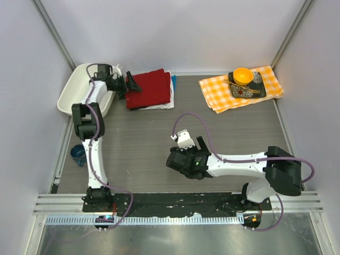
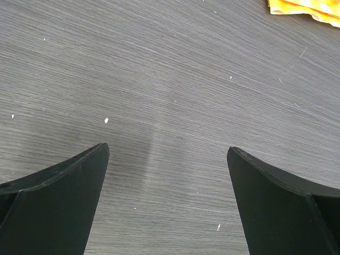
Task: Fold and stack the t-shirts
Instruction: Neatly place the folded tshirt to the corner, then reset both grippers
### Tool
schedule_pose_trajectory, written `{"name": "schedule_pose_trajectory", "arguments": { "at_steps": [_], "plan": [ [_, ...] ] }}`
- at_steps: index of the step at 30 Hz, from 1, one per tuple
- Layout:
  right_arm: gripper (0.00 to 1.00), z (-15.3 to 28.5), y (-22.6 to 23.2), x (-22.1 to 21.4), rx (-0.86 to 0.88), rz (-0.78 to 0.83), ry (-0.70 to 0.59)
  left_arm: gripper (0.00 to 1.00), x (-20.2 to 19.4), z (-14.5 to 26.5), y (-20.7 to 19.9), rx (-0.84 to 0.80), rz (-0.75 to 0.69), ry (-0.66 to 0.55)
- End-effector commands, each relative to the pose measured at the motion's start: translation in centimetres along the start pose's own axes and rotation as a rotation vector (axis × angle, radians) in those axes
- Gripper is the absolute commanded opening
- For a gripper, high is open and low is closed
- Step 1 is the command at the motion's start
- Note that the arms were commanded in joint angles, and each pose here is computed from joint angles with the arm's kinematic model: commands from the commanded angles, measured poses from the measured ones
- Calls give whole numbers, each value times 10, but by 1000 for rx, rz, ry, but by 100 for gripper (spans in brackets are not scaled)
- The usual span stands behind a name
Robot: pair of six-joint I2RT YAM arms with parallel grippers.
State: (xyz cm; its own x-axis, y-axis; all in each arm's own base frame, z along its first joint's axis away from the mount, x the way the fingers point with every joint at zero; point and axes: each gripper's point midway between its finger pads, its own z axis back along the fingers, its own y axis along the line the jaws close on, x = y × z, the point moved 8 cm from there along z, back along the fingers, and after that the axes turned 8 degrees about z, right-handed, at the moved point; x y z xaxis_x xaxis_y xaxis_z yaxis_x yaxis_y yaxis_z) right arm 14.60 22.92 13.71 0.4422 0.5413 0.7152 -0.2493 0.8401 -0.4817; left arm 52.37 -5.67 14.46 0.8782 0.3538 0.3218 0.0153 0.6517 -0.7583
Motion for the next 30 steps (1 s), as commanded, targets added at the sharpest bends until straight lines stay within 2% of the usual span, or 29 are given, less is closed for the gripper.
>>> {"name": "schedule_pose_trajectory", "arguments": {
  "at_steps": [1, 6, 9, 10, 12, 16, 19, 20, 23, 24, 26, 27, 30],
  "plan": [
    [100, 7, -8, 10, 6, -65, -42, 100, 23, 46, 7, 102, 26, -176],
    [100, 11, -13, 14, 12, -79, -55, 100, 31, 74, 11, 282, 74, -307],
    [100, 11, -17, 14, -10, -84, -66, 100, 32, 92, 1, 365, 105, -381],
    [100, 11, -18, 15, -18, -86, -70, 100, 35, 107, -6, 427, 106, -447],
    [100, 11, -20, 17, -43, -89, -78, 100, 33, 117, -12, 469, 134, -480],
    [100, 12, -26, 25, -82, -114, -97, 100, 27, 141, -46, 550, 102, -579],
    [100, 10, -29, 35, -97, -158, -102, 100, 17, 161, -86, 571, 48, -668],
    [100, 8, -33, 44, -102, -181, -97, 100, 12, 172, -102, 571, 31, -700],
    [100, 6, -38, 61, -81, -217, -83, 100, -12, 171, -142, 532, -38, -696],
    [100, 0, -45, 67, -93, -250, -69, 100, -21, 187, -160, 517, -60, -740],
    [100, -4, -48, 82, -61, -260, -53, 100, -45, 180, -175, 485, -112, -710],
    [100, -9, -53, 87, -83, -270, -45, 100, -58, 192, -189, 462, -128, -731],
    [100, -12, -65, 106, -159, -284, -63, 100, -100, 180, -195, 447, -172, -672]
  ]
}}
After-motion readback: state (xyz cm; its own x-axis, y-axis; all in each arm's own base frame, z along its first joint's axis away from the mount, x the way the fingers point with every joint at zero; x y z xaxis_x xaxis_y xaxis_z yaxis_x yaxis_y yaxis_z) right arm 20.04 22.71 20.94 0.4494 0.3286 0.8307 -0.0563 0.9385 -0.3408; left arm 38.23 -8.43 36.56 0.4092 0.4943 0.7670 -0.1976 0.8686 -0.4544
